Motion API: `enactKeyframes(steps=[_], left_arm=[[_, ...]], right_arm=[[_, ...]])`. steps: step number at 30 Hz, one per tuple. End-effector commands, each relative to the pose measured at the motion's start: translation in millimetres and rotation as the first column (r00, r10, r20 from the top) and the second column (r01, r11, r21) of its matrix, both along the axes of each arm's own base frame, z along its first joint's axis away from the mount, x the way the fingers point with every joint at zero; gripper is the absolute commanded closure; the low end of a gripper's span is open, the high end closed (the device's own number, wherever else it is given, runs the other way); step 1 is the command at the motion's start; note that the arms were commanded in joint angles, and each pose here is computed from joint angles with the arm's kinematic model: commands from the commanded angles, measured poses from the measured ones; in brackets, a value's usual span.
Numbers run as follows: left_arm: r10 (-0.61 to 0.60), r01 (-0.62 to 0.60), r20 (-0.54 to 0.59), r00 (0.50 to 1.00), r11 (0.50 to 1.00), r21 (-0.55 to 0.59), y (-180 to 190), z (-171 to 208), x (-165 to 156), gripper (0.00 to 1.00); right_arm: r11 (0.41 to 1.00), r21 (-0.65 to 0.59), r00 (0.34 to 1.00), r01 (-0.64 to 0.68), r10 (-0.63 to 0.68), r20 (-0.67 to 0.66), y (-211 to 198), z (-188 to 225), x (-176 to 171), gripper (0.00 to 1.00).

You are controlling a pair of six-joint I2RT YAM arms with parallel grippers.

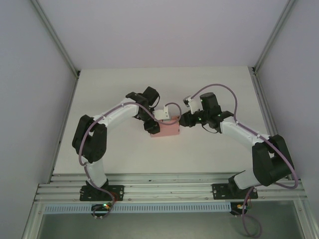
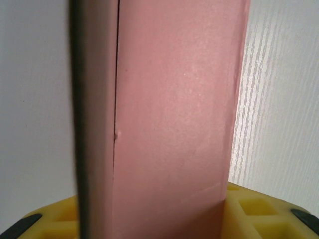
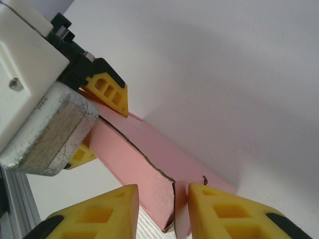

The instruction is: Assemble paper box

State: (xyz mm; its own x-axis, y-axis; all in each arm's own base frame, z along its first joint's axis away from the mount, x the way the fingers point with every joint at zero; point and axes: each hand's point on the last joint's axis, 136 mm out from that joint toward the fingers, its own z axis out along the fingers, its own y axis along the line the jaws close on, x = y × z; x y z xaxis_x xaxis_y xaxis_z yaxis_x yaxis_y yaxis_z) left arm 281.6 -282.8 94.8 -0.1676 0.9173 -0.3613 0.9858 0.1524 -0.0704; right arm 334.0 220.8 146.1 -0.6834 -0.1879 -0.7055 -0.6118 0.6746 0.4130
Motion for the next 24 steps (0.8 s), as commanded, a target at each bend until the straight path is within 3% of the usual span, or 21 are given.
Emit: enactKeyframes(steps=[1,3,5,9,12,19,24], left_arm=[[-0.005,0.004,-0.037,0.999,1.0,-0.023,-1,4,-7,0.54],[-0.005,0.004,-0.033,0.999,1.0,-0.021,-1,4,-6,0.54],[0.0,-0.001,-0.03,1.0,1.0,-0.019,0,5,-6,0.55],[0.015,-0.016,-0.016,1.0,1.0,-0.022,-1,6,-2,0.54],[0.031,-0.031,-0.006,1.0,0.999,-0.032,-4,7,1,0.54],[0.045,-0.044,0.013,0.999,0.998,-0.035,-8,6,8,0.54],[0.048,-0.047,0.023,0.999,0.998,-0.048,-10,7,9,0.54]], right_arm=[[1.0,-0.027,1.0,-0.008,0.008,0.004,2,0,3,0.76],[1.0,-0.03,1.0,-0.003,0.003,0.008,3,2,4,0.84],[1.0,-0.028,1.0,0.005,-0.005,0.005,3,4,4,0.84],[0.996,-0.06,0.998,0.065,-0.066,-0.02,1,0,6,0.96],[0.991,-0.024,0.989,0.129,-0.13,-0.066,9,2,5,1.0],[0.941,0.087,0.936,0.328,-0.311,-0.164,16,13,7,1.0],[0.924,0.052,0.919,0.38,-0.371,-0.13,6,6,8,1.0]])
